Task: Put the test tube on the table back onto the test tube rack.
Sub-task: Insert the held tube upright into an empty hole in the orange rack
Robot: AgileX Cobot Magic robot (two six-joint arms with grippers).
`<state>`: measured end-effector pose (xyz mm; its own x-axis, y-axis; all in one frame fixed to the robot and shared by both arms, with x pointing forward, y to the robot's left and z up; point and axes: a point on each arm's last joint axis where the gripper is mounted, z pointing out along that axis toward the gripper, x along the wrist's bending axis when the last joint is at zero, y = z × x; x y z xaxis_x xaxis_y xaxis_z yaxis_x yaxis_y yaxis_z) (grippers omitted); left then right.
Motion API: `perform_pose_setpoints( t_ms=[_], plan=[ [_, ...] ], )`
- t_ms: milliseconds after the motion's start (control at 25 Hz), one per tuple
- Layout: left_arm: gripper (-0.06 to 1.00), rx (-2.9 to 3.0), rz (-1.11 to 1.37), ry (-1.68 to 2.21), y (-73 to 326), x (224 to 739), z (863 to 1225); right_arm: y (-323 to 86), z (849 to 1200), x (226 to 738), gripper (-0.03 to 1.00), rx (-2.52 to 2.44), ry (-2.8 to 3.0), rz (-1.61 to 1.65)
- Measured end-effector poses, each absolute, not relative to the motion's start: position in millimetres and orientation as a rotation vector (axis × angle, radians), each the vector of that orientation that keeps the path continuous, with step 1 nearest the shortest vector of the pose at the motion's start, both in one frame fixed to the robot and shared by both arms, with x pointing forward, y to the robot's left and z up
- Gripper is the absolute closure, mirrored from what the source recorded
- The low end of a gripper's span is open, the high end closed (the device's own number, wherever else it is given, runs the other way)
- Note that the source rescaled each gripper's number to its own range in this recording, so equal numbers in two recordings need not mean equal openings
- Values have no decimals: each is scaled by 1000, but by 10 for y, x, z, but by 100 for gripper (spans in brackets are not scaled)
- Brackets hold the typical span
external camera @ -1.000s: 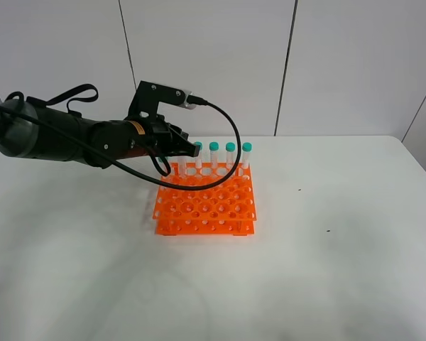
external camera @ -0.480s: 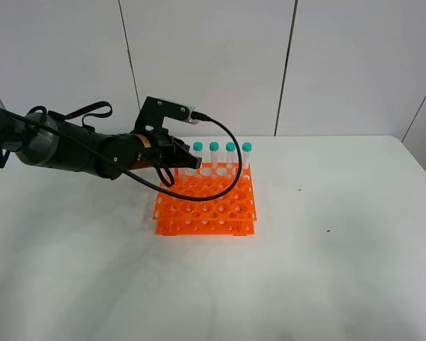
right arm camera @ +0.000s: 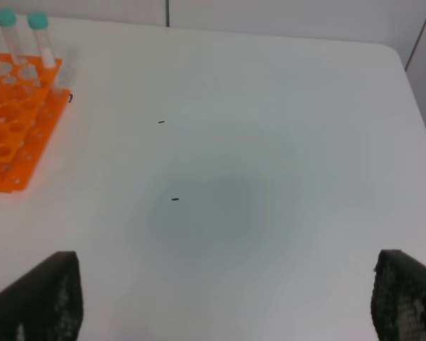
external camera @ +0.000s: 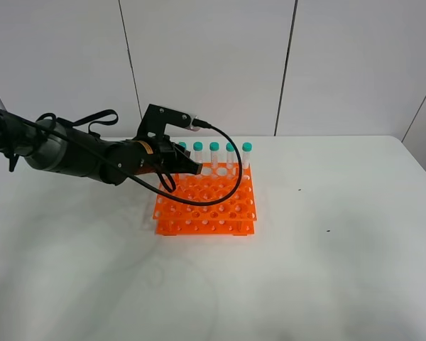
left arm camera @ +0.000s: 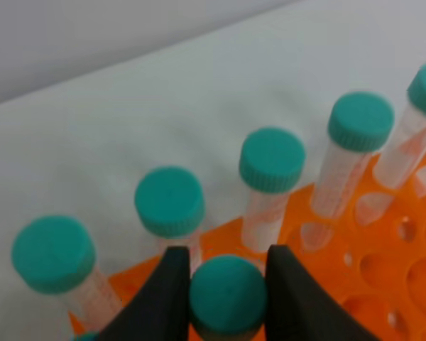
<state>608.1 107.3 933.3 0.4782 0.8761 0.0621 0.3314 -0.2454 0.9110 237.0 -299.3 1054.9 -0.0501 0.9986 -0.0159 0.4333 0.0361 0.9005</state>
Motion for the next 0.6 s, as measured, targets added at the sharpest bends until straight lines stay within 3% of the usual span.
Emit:
perform_pose_setpoints(
  t_ms=[600],
  plan=[
    [94, 1801, 738, 1025, 1071, 6085, 9303, -2993, 10549, 2370, 8, 1489, 1581, 976]
  ],
)
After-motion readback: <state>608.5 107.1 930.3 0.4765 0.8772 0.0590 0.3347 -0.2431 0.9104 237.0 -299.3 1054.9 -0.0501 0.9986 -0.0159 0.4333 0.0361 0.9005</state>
